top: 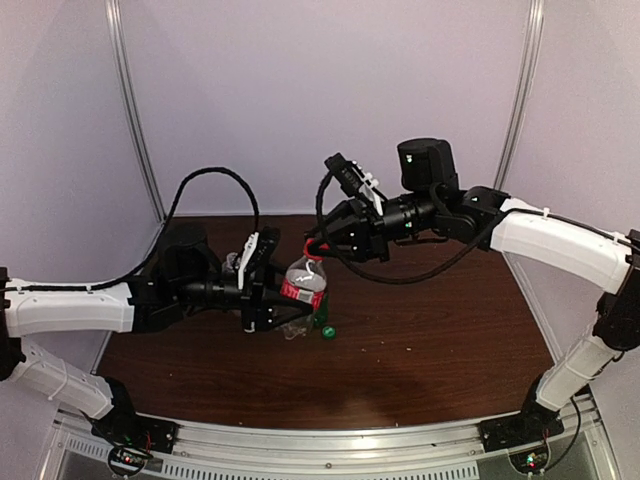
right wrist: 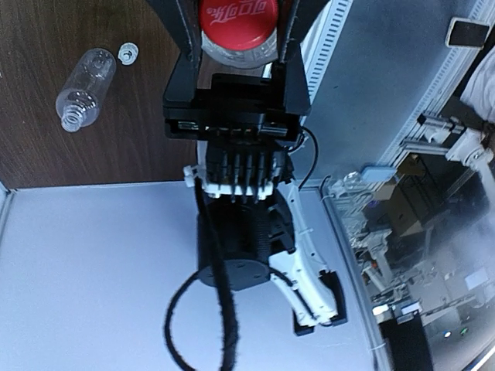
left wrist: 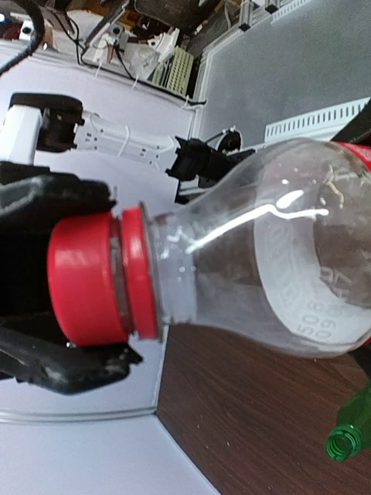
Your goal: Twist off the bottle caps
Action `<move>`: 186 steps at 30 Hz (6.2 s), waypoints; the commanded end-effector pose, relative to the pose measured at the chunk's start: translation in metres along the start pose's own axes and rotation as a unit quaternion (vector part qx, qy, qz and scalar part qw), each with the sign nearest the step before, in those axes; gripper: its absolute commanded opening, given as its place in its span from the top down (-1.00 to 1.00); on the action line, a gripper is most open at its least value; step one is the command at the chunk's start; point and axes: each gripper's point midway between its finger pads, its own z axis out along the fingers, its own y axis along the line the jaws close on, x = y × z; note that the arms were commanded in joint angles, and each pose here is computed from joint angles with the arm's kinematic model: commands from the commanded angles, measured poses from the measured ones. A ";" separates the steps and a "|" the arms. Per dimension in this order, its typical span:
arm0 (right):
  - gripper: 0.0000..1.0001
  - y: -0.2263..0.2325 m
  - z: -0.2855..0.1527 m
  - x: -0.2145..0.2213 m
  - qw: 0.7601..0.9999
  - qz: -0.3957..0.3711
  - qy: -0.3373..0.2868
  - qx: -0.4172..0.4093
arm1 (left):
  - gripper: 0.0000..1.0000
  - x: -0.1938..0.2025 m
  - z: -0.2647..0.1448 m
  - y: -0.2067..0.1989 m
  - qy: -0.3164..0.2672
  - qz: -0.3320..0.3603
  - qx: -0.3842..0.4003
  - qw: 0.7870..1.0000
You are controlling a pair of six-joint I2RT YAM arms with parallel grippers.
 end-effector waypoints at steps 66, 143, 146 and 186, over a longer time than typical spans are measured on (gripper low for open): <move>0.79 -0.052 0.003 -0.015 0.969 0.165 -0.055 0.173 | 0.48 -0.018 -0.004 0.048 -0.015 0.006 -0.146 0.989; -0.35 -0.063 0.000 -0.012 0.954 0.193 -0.067 0.220 | 0.46 -0.020 -0.007 0.048 -0.027 0.014 -0.151 0.988; -0.18 -0.062 0.003 -0.011 0.956 0.193 -0.065 0.213 | 0.46 -0.020 -0.008 0.049 -0.026 0.015 -0.155 0.987; 0.71 0.022 0.015 0.007 0.996 -0.048 0.015 -0.078 | 0.42 -0.039 -0.014 -0.051 -0.066 0.055 0.120 0.989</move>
